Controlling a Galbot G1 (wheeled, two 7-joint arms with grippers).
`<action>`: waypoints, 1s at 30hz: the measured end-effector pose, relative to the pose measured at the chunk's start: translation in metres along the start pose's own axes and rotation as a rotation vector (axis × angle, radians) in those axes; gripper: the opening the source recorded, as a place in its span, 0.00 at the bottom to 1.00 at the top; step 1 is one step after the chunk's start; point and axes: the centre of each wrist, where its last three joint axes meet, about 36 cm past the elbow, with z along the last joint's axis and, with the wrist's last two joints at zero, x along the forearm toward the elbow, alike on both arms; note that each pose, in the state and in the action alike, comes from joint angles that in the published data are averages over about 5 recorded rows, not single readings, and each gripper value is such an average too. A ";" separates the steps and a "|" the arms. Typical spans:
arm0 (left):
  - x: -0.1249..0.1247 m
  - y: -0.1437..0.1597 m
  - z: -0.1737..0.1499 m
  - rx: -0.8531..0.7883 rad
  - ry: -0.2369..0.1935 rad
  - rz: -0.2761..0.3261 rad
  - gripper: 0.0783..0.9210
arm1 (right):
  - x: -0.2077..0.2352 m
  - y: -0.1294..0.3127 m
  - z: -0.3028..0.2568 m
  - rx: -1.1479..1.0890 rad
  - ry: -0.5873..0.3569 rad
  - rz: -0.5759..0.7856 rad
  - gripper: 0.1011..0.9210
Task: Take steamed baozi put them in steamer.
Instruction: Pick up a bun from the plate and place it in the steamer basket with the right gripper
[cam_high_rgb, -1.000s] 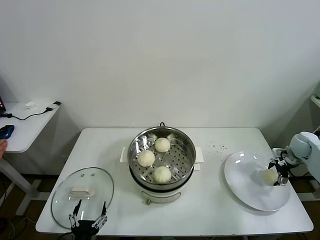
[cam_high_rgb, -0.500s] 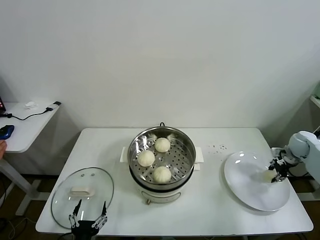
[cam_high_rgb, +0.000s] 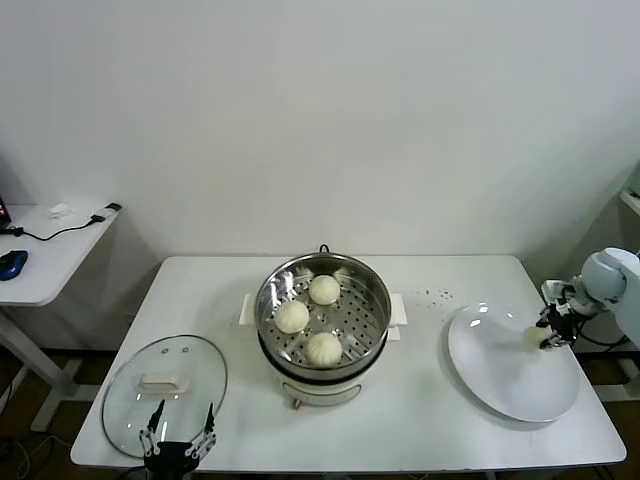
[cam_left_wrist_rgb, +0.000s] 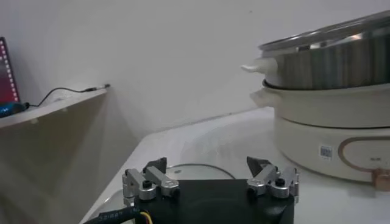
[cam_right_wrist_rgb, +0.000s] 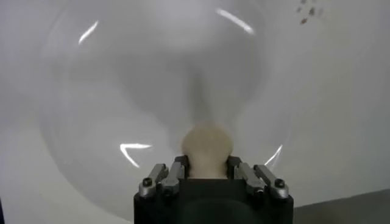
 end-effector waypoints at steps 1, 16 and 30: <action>0.000 0.000 0.000 0.000 -0.001 0.002 0.88 | 0.006 -0.004 -0.006 0.001 -0.013 0.007 0.42; 0.001 -0.011 -0.007 0.003 -0.024 0.040 0.88 | 0.128 -0.058 -0.167 0.092 -0.249 0.082 0.43; -0.002 -0.016 -0.011 -0.011 -0.045 0.072 0.88 | 0.160 -0.047 -0.315 0.168 -0.294 -0.014 0.43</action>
